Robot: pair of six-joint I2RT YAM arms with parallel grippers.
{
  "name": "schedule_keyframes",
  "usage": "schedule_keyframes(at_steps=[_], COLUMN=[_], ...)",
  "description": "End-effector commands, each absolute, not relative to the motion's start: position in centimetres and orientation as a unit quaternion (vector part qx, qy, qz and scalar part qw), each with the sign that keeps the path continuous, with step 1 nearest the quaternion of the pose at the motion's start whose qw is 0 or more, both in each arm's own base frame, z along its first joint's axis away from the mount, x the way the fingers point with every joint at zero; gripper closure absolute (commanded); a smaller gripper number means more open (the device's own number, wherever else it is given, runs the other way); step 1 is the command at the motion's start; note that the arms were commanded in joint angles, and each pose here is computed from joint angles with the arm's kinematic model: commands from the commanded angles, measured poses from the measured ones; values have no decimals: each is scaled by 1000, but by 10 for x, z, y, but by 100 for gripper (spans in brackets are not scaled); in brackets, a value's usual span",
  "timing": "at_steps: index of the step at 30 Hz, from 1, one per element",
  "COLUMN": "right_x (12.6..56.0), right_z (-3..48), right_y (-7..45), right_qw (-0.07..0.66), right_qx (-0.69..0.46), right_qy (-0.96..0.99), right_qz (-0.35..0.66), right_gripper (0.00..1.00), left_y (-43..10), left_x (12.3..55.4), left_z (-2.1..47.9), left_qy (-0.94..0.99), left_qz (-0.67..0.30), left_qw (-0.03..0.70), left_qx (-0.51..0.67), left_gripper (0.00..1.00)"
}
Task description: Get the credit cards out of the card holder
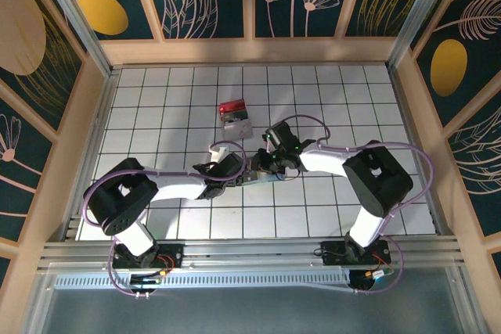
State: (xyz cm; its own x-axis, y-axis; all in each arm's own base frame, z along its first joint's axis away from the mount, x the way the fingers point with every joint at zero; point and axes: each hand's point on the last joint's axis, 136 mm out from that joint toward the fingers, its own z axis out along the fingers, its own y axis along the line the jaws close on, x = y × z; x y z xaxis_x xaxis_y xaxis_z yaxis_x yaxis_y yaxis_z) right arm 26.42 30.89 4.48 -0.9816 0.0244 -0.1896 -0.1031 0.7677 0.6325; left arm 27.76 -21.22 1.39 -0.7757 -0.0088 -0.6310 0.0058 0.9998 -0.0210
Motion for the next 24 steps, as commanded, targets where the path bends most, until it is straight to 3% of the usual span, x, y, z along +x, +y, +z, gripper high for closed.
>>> schedule_keyframes(at_steps=[1,24], right_x=[265,265], right_z=[78,74], right_y=[325,314], right_qw=[110,113], right_qx=[-38,-26], right_qy=[907,903], right_qz=[405,414], right_gripper=[78,94], left_y=[-197,-194], left_x=[258,256], left_z=[-11,-14], left_qy=[957,959], left_qz=[26,31], left_qw=[287,282], left_qx=[19,15], left_gripper=[1,1])
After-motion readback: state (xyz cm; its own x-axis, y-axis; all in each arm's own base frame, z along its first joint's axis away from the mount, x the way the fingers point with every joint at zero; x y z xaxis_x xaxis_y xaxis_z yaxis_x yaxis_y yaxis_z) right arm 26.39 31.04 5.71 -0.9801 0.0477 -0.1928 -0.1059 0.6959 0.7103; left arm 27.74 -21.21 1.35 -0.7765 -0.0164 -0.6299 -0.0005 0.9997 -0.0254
